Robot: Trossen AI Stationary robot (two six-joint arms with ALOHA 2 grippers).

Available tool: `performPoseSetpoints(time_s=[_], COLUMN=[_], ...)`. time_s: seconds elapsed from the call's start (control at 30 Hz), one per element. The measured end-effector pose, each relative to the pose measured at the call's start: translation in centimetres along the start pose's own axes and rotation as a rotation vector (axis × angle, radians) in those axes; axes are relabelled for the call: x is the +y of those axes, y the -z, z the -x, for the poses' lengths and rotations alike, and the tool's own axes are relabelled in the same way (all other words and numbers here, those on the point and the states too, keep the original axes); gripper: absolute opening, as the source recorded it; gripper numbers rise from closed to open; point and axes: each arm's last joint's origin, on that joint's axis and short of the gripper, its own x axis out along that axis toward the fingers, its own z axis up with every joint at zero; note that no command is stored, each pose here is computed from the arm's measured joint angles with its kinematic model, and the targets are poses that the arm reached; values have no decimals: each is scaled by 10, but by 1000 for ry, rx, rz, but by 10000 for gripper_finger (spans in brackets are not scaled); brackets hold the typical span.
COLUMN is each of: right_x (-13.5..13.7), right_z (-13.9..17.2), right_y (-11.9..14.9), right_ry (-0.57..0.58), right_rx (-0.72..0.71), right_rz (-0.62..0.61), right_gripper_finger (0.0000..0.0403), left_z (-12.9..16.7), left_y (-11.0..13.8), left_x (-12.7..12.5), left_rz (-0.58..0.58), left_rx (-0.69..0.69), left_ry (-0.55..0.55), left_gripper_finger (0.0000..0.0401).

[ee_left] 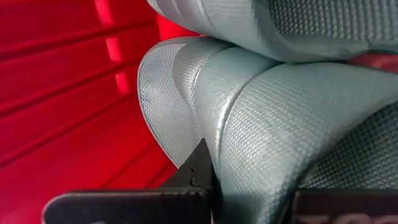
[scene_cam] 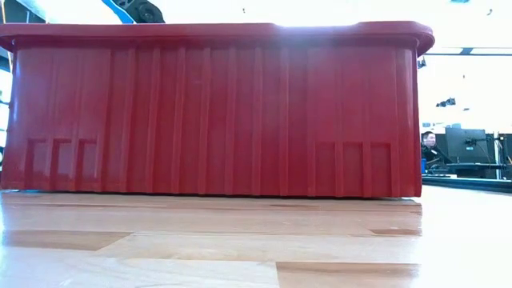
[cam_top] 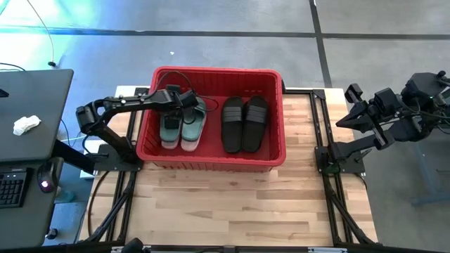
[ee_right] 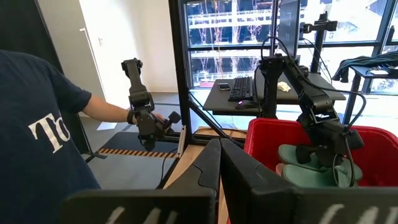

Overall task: Pick and place slides into bin
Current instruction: Put the green slide into the red bin

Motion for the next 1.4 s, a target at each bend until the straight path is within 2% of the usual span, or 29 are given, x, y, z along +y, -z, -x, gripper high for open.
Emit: performPoseSetpoints(time_s=[0.47, 1.1, 1.4], right_x=[0, 0, 0], right_z=[0, 0, 0], right_y=[0, 0, 0], right_ry=[0, 0, 0], right_rx=[0, 0, 0], right_rz=[0, 0, 0], right_gripper_finger=[0, 0, 0], left_z=[0, 1, 22], left_y=[1, 4, 6], left_x=[-2, -3, 12], left_rz=[15, -17, -23], left_rx=[0, 26, 30], left_ry=[37, 48, 94], left_gripper_finger=[70, 263, 324])
